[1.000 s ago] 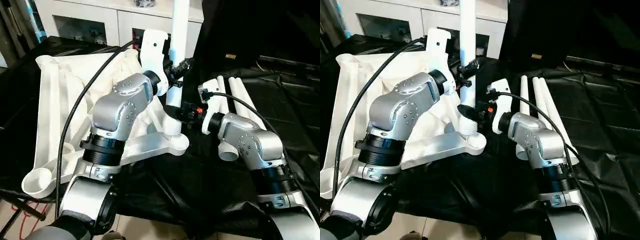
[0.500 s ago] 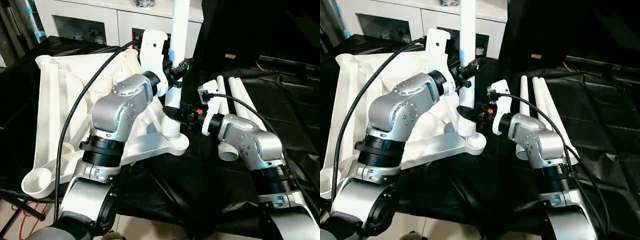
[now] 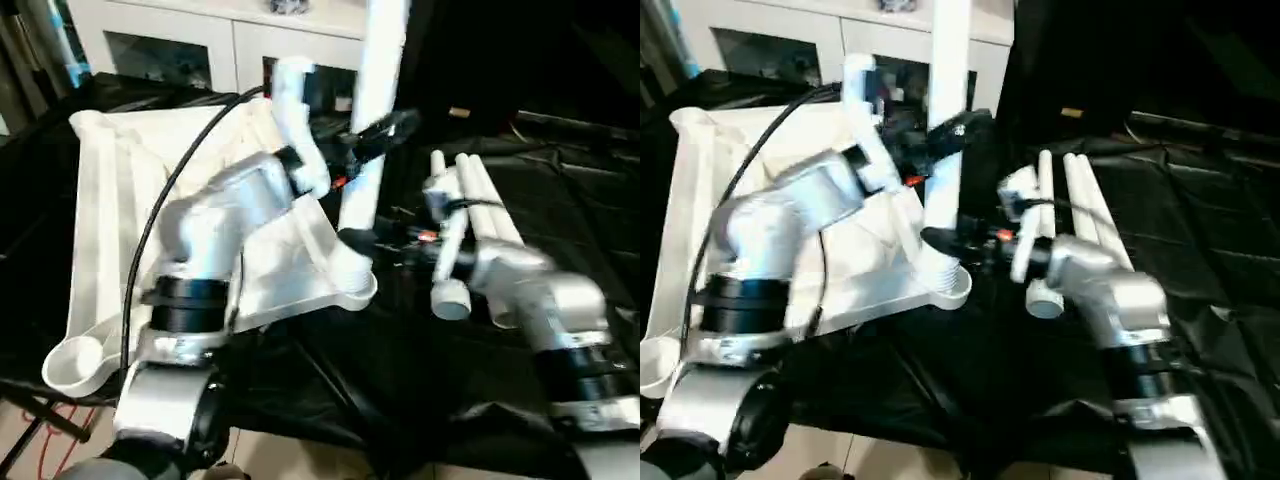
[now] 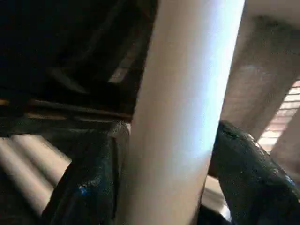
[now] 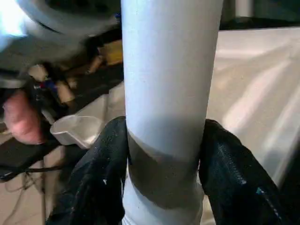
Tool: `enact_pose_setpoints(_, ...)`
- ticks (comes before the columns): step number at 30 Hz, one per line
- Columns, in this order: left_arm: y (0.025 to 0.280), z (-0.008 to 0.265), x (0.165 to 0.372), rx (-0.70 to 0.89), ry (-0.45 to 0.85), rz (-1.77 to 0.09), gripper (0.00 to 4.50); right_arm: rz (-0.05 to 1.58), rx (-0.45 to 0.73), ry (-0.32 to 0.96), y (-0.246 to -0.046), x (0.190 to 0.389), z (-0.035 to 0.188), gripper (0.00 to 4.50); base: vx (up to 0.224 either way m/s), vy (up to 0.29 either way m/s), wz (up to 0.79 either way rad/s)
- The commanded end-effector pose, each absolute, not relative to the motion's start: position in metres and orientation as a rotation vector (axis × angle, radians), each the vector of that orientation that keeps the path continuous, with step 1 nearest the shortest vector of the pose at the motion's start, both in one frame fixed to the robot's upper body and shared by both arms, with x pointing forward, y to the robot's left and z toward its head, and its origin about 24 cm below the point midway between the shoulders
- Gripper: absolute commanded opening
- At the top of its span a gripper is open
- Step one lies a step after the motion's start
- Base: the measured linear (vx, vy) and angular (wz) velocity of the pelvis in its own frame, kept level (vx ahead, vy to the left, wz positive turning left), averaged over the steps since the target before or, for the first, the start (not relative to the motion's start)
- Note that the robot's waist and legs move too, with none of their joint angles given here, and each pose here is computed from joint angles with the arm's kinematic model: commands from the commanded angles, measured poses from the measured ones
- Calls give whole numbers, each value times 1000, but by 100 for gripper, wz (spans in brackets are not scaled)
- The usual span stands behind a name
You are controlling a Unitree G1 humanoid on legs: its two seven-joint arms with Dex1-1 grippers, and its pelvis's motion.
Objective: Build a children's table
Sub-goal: Pick table leg
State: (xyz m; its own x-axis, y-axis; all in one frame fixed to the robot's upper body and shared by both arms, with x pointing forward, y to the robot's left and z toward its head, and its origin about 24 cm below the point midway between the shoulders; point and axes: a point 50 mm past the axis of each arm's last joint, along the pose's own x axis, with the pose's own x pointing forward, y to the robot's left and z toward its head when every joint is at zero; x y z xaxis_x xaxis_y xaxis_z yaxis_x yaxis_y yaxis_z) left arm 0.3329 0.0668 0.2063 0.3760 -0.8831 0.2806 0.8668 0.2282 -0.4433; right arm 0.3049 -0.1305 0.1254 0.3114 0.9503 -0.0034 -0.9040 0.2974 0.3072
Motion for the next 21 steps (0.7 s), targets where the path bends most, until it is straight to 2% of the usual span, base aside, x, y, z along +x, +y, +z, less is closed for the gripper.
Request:
enact_pose_setpoints(1,66,207,326,-640,35,-1326,307,1285,274,191,-136,301,131,188,0,0,0)
enact_pose_setpoints(4,65,206,320,-635,39,-1424,307,1324,280,204,-138,296,132,188,0,0,0)
enact_pose_setpoints(5,64,205,318,-628,46,-1452,279,1335,284,205,-139,295,132,188,0,0,0)
enact_pose_setpoints(9,62,206,318,-646,48,-1480,266,1350,281,212,-139,292,132,188,0,0,0)
enact_pose_setpoints(11,60,205,317,-618,53,-1495,237,1356,276,219,-140,290,131,188,0,0,0)
enact_pose_setpoints(15,58,204,319,-604,51,-1479,207,1356,279,224,-140,290,131,187,0,0,0)
enact_pose_setpoints(21,61,204,326,-624,42,-1418,196,1356,280,231,-140,290,131,187,0,0,0)
